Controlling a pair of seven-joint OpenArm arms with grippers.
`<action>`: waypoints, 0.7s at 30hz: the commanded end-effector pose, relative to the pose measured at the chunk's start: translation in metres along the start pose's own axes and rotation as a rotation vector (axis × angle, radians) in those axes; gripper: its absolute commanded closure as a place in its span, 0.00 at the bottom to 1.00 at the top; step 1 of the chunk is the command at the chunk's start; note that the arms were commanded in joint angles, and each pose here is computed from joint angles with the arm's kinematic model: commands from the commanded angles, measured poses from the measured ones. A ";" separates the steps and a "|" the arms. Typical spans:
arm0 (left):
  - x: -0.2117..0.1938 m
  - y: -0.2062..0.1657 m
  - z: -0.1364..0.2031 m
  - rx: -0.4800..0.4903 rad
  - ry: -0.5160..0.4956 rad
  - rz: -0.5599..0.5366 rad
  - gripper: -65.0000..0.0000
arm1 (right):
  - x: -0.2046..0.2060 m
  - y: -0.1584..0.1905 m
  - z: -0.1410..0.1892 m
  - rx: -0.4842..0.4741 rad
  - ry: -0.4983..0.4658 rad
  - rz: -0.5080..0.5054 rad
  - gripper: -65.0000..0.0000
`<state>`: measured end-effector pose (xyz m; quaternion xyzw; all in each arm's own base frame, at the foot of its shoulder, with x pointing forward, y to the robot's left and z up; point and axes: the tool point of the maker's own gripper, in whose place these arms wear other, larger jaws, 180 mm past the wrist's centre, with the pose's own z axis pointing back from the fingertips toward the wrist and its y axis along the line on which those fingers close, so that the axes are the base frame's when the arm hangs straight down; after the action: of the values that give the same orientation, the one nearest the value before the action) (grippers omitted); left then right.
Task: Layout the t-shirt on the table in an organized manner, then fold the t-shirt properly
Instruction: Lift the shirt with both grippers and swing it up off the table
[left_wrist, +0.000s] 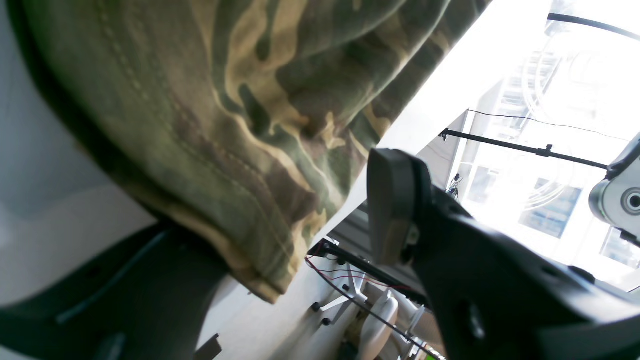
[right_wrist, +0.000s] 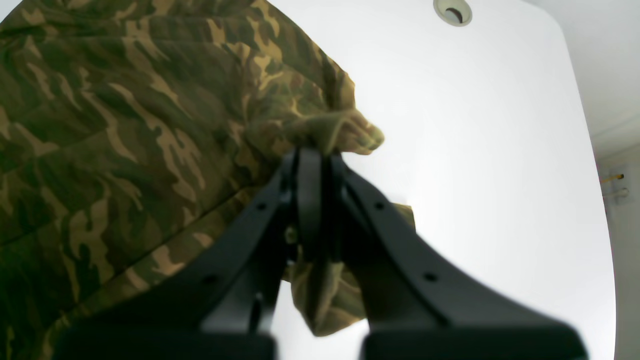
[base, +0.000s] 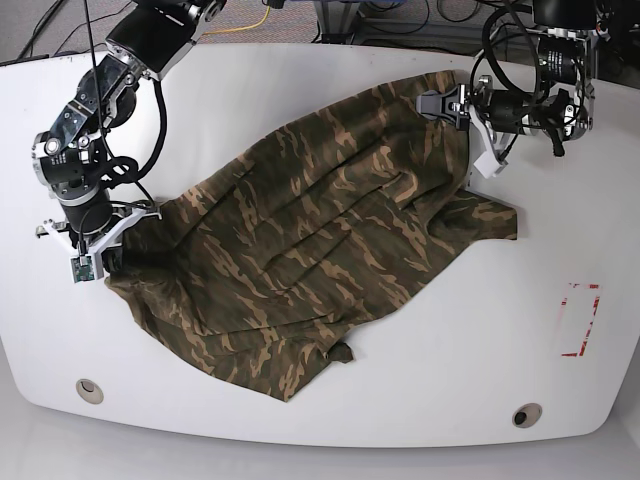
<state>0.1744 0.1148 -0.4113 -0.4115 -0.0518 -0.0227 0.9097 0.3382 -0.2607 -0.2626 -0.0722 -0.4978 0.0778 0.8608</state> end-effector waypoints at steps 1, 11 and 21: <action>0.004 0.000 0.005 0.014 -0.008 -0.018 0.55 | 0.019 -0.005 0.004 -0.011 -0.065 0.009 0.97; -0.004 0.005 -0.004 0.047 0.019 -0.012 0.54 | 0.019 -0.005 0.004 -0.012 -0.065 0.011 0.97; -0.012 -0.009 -0.025 0.012 0.053 -0.023 0.57 | 0.019 -0.005 0.004 -0.012 -0.065 0.011 0.98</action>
<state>0.1672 0.0760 -0.4166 -0.4344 -0.0399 -0.0371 0.8991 0.3382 -0.2608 -0.2626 -0.0723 -0.4978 0.0779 0.8608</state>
